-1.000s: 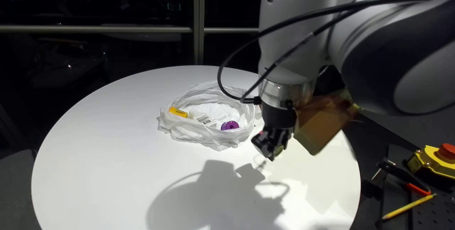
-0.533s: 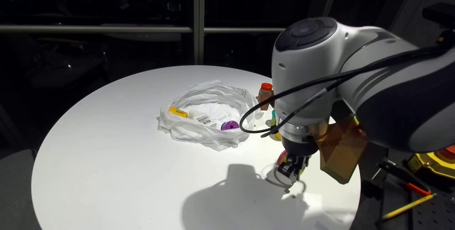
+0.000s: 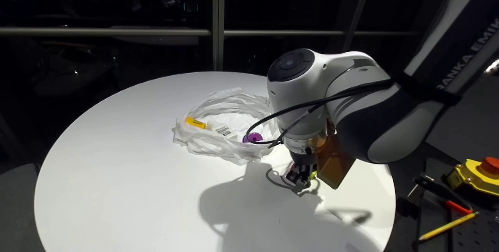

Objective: Pick up all the objects from the plastic bag and put them on the table.

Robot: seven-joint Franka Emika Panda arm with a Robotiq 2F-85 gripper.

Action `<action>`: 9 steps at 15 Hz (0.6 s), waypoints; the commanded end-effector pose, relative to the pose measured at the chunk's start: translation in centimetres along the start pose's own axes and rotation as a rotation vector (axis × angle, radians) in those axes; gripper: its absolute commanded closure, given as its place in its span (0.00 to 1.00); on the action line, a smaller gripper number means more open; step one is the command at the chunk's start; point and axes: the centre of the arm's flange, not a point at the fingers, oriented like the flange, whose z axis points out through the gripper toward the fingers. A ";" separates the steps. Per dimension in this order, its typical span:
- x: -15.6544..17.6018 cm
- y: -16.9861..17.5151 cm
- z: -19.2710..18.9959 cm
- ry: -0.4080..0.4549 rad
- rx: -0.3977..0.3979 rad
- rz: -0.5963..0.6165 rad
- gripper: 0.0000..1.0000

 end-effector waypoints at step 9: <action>5.3 6.0 -8.8 0.109 0.172 -0.029 0.00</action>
